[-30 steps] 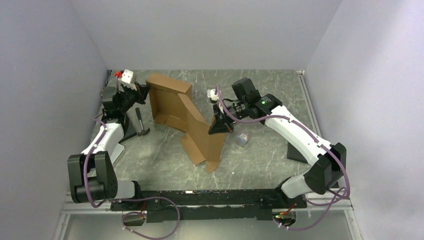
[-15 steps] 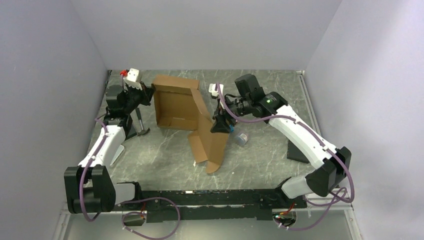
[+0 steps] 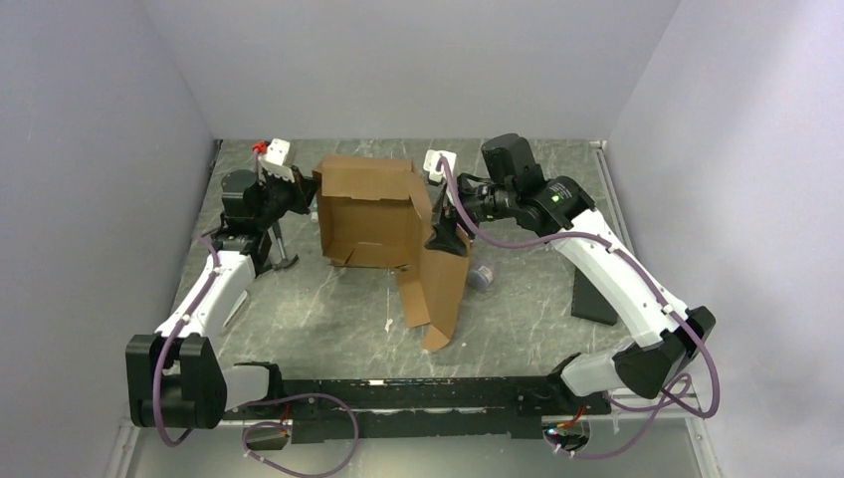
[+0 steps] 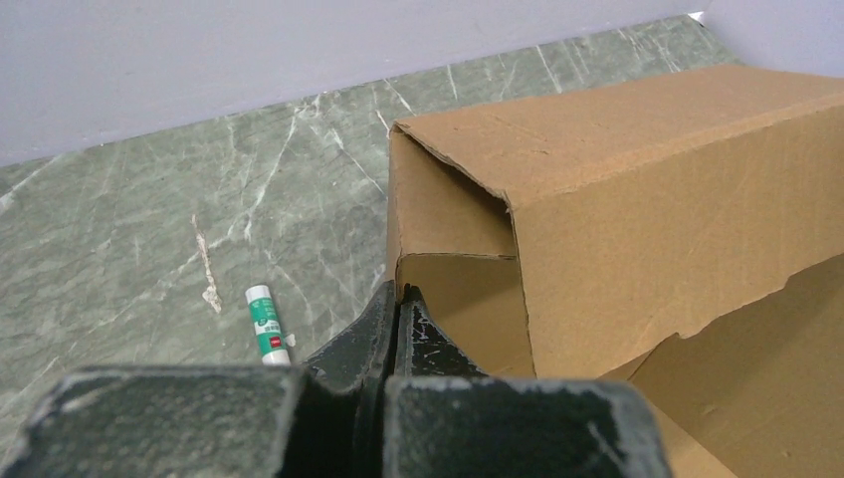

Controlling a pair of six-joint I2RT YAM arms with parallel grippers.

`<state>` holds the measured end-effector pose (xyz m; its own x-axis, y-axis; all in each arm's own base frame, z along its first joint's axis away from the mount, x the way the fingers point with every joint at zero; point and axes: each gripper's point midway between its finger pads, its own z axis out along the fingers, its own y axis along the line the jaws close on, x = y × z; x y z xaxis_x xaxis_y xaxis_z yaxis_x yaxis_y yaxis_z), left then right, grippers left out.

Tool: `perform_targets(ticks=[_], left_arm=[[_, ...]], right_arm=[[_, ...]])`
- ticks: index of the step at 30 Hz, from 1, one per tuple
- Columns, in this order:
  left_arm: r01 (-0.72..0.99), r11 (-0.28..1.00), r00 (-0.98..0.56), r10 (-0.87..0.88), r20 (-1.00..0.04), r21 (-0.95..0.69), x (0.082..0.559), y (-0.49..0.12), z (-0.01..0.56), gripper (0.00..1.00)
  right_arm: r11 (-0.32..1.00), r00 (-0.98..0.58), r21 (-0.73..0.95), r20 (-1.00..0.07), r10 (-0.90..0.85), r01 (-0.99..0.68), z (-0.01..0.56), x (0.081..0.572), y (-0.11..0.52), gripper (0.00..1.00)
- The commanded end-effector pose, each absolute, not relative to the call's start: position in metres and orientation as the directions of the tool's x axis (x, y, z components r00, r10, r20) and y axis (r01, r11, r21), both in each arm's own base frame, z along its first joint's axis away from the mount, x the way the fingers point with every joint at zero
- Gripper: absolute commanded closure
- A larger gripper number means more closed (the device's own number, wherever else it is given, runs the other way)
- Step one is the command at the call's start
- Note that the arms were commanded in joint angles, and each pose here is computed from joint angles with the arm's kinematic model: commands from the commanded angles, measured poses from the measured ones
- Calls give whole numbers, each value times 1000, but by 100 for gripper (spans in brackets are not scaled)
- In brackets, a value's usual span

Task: Fold the paper box

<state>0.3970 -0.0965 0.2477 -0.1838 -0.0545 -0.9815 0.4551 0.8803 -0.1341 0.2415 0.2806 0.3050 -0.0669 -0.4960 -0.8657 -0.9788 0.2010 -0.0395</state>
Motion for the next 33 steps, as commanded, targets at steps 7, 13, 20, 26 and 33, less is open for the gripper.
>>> perform_targets(ticks=[7,13,20,26,33], left_arm=[[438,887,-147,-90,-985,-147,392,-96,263,93],[429,882,-156,-140,-978,-194,381,-97,267,69],[403,881,-211,-173,-962,-247,358,-96,269,48],[290,906,-300,-220,-928,-308,334,-83,253,34],[212,907,-350,-278,-895,-365,307,-76,235,27]], right_arm=[[306,-106,-63,-856,-506,-950,297,262,276,30],[365,-123,-80,-857,-500,-927,292,266,268,39],[384,-125,-83,-865,-487,-920,295,264,266,36],[400,-122,-91,-871,-476,-912,296,263,262,29],[376,-94,-96,-884,-458,-922,303,255,259,17]])
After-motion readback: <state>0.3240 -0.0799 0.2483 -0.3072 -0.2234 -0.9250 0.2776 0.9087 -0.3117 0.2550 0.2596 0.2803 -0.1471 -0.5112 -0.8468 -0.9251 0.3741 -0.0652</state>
